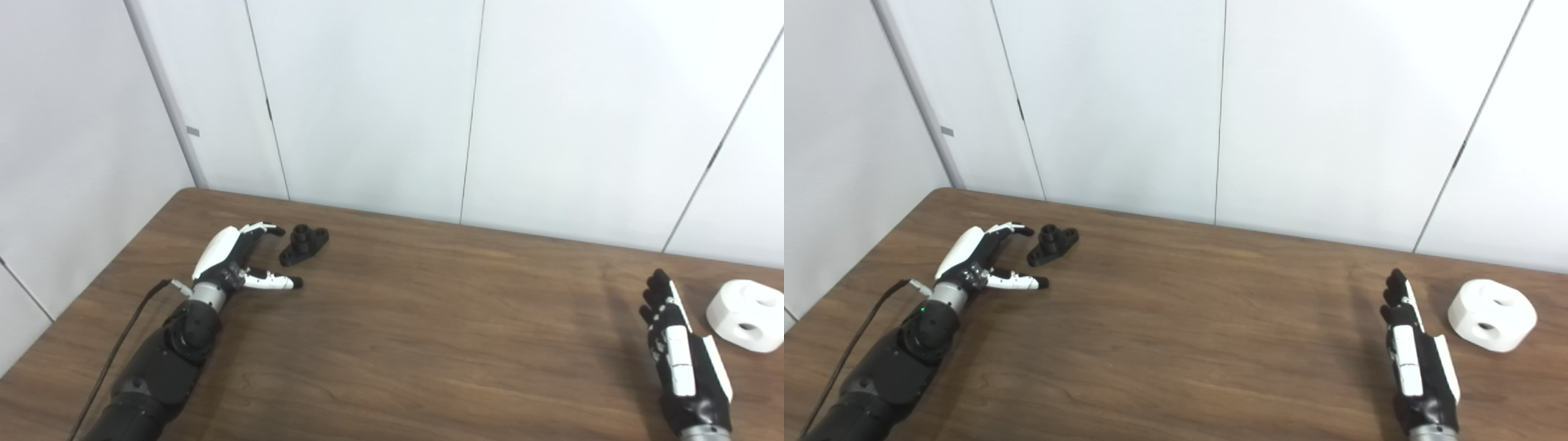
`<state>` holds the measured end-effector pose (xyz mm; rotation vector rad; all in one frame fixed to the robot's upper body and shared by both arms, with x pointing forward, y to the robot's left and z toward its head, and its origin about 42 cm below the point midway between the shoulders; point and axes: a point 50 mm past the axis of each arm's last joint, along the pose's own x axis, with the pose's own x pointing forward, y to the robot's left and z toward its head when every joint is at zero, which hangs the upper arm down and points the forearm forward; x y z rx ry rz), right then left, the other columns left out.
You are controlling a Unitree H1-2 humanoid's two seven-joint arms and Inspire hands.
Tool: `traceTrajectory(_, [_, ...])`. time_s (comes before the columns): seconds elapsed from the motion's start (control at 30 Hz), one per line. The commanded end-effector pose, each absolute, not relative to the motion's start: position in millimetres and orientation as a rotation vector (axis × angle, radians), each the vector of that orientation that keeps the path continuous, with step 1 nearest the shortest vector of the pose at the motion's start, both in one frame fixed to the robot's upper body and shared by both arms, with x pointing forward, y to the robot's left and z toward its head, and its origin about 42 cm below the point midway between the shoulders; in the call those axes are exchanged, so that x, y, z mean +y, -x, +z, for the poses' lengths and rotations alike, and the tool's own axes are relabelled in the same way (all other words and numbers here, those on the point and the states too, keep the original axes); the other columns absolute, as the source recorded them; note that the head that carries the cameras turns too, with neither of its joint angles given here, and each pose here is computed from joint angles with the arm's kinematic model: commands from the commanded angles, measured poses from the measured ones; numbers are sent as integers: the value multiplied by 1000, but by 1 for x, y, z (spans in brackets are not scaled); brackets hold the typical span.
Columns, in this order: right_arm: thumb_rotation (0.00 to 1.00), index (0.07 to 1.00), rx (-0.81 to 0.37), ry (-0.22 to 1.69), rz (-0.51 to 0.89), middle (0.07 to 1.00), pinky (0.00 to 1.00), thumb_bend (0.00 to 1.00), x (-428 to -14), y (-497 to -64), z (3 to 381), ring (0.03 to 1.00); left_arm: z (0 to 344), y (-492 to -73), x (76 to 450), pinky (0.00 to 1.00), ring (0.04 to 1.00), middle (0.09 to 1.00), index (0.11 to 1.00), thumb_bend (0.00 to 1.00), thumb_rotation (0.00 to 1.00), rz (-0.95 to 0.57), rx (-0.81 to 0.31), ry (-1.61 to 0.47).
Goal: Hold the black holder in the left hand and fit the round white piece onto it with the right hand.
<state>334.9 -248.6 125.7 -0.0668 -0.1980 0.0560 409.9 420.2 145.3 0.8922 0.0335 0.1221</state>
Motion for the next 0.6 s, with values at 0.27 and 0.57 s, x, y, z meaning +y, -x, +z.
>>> traceTrajectory(0.27, [1000, 1000, -261, 63, 65, 1000, 1000, 492, -244, -336, 139, 1000, 154, -425, 417, 930, 959, 897, 764, 998, 103, 107, 28, -889])
traceTrajectory(0.57, [1000, 1000, -260, 40, 66, 1000, 1000, 492, -241, -333, 142, 1000, 152, -431, 414, 923, 952, 883, 746, 989, 119, 91, 31, -883])
